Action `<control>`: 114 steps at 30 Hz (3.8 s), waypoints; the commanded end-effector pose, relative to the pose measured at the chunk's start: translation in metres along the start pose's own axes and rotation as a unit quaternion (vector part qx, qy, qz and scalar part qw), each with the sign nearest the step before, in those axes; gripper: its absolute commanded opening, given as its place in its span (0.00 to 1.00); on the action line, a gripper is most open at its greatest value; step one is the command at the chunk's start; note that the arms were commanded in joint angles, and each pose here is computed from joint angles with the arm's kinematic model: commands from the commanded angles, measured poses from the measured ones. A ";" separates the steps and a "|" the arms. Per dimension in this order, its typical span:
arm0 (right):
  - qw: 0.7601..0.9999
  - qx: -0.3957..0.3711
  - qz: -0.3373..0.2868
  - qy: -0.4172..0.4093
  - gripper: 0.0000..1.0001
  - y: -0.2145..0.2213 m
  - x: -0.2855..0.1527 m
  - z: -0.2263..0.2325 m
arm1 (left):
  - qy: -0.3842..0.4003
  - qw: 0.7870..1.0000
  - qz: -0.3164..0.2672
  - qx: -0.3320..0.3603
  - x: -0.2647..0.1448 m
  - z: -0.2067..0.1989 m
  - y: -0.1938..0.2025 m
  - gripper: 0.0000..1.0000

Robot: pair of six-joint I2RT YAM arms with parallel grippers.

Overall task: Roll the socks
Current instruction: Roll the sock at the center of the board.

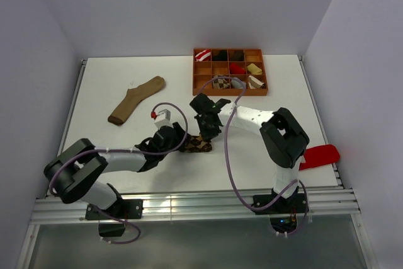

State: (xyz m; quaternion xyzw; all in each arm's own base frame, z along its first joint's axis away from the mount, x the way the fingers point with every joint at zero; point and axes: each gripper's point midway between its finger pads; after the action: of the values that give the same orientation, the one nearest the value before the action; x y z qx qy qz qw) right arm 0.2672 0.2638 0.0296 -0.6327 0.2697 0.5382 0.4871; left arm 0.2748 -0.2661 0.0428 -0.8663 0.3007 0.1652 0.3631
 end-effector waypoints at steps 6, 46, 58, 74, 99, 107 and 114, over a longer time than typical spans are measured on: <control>0.994 -0.007 0.080 0.071 0.03 0.033 0.008 -0.010 | 0.047 0.997 -0.029 0.048 -0.043 -0.051 0.012 0.53; 0.991 0.083 -0.027 -0.103 0.59 -0.009 -0.022 0.042 | -0.058 0.997 0.047 0.004 -0.013 -0.002 0.089 0.00; 0.942 0.127 -0.210 -0.231 0.83 -0.044 -0.083 0.041 | -0.034 0.989 0.064 -0.126 -0.031 0.035 0.073 0.00; 0.914 0.166 -0.203 -0.309 0.76 -0.001 -0.020 0.054 | -0.034 0.981 0.095 -0.168 -0.027 0.057 0.068 0.01; 0.904 0.202 -0.193 -0.323 0.13 -0.013 0.011 0.044 | -0.047 0.982 0.106 -0.146 -0.023 0.066 0.070 0.05; 0.950 0.172 -0.155 -0.209 0.00 -0.019 0.004 0.023 | -0.055 0.992 0.048 -0.102 -0.030 0.058 0.037 0.53; 0.985 0.137 -0.054 -0.086 0.00 0.006 0.005 0.011 | -0.053 0.998 -0.026 -0.016 -0.053 0.034 0.007 0.53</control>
State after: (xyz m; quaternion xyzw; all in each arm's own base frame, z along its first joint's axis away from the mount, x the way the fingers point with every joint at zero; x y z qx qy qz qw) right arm 0.2740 0.3076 0.0413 -0.4610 0.1762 0.5363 0.6847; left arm 0.2294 -0.2420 0.0427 -0.8935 0.2894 0.2015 0.2781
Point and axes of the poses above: each gripper's point midway between its finger pads, its own x axis out along the fingers, its own z axis along the line the jaws close on, y = z × x, and after that the axes turned 8 degrees about -x, right-handed
